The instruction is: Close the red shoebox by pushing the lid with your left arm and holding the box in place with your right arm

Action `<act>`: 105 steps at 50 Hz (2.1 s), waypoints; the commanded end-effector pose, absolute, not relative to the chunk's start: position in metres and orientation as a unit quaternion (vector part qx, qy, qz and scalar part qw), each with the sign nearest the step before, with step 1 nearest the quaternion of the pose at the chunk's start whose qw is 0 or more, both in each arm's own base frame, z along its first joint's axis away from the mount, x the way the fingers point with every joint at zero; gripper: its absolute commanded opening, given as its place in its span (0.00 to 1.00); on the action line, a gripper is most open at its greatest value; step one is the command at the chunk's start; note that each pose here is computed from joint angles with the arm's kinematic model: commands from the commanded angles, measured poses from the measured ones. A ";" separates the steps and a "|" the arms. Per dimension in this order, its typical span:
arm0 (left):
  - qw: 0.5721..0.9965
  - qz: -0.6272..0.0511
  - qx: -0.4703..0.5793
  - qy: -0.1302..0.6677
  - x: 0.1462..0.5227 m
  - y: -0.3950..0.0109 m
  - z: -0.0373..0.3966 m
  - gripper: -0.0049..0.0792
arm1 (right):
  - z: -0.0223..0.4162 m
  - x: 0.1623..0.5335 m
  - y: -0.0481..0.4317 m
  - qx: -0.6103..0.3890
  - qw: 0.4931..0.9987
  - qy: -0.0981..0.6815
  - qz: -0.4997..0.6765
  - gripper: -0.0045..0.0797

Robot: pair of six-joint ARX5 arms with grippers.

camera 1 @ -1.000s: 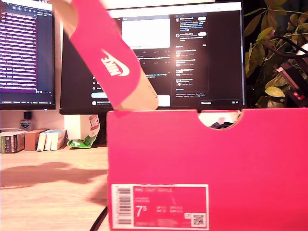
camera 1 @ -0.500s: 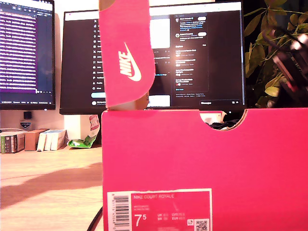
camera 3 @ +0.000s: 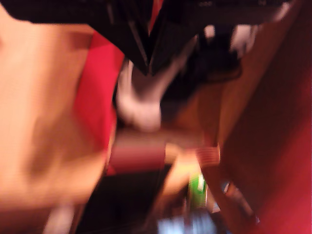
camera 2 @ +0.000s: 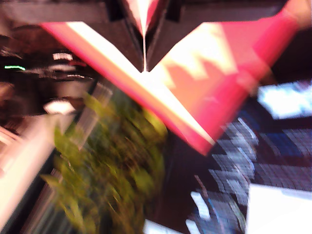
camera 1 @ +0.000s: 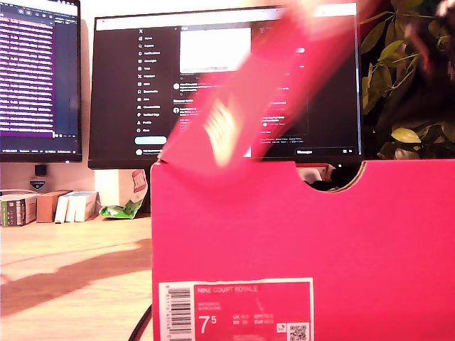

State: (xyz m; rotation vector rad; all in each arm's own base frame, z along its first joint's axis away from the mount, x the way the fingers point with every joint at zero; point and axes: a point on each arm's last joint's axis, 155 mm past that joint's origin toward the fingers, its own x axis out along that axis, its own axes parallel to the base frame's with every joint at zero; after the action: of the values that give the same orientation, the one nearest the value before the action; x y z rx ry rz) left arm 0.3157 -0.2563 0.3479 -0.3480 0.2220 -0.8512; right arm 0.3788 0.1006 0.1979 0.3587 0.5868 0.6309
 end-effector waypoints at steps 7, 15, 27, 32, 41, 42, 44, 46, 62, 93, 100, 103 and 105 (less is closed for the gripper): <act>0.898 -0.393 -0.133 0.148 0.316 -0.252 0.316 0.04 | 0.238 0.379 0.115 0.171 0.883 0.273 0.341 0.04; 0.897 -0.386 -0.110 0.184 0.314 -0.247 0.294 0.04 | 0.226 0.358 0.146 0.166 0.855 0.313 0.379 0.04; 0.896 -0.387 -0.098 0.197 0.311 -0.246 0.286 0.04 | 0.179 0.343 0.167 0.100 0.840 0.381 0.372 0.04; 0.898 -0.383 -0.096 0.196 0.313 -0.243 0.285 0.04 | 0.143 0.345 0.162 0.081 0.829 0.427 0.352 0.04; 0.899 -0.380 -0.091 0.198 0.315 -0.241 0.284 0.04 | 0.110 0.345 0.158 0.068 0.812 0.465 0.345 0.04; 0.899 -0.379 -0.092 0.199 0.315 -0.240 0.283 0.04 | 0.107 0.345 0.158 0.068 0.811 0.469 0.344 0.04; 0.900 -0.378 -0.089 0.200 0.315 -0.239 0.282 0.04 | 0.102 0.346 0.156 0.064 0.809 0.474 0.341 0.04; 0.900 -0.376 -0.090 0.203 0.316 -0.238 0.281 0.04 | 0.100 0.345 0.157 0.061 0.808 0.475 0.343 0.04; 0.915 -0.365 -0.055 0.164 0.314 -0.216 0.299 0.04 | 0.139 0.366 0.150 0.028 0.853 0.396 0.340 0.04; 0.939 -0.296 -0.026 0.172 0.309 -0.130 0.293 0.04 | 0.231 0.371 0.077 -0.052 0.949 0.259 0.173 0.04; 0.943 -0.288 -0.029 0.164 0.307 -0.121 0.292 0.04 | 0.241 0.358 0.059 -0.052 0.963 0.229 0.132 0.04; 0.945 -0.282 -0.030 0.162 0.307 -0.117 0.288 0.04 | 0.245 0.354 0.051 -0.052 0.969 0.213 0.111 0.04; 0.946 -0.279 -0.031 0.163 0.306 -0.115 0.284 0.04 | 0.248 0.352 0.046 -0.051 0.973 0.200 0.099 0.04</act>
State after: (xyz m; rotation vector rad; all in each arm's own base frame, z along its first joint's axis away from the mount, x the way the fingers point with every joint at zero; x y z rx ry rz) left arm 0.3075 -0.1176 0.2994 -0.0635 0.3108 -0.5745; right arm 0.3540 0.0519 0.2586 -0.1115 0.3986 0.2254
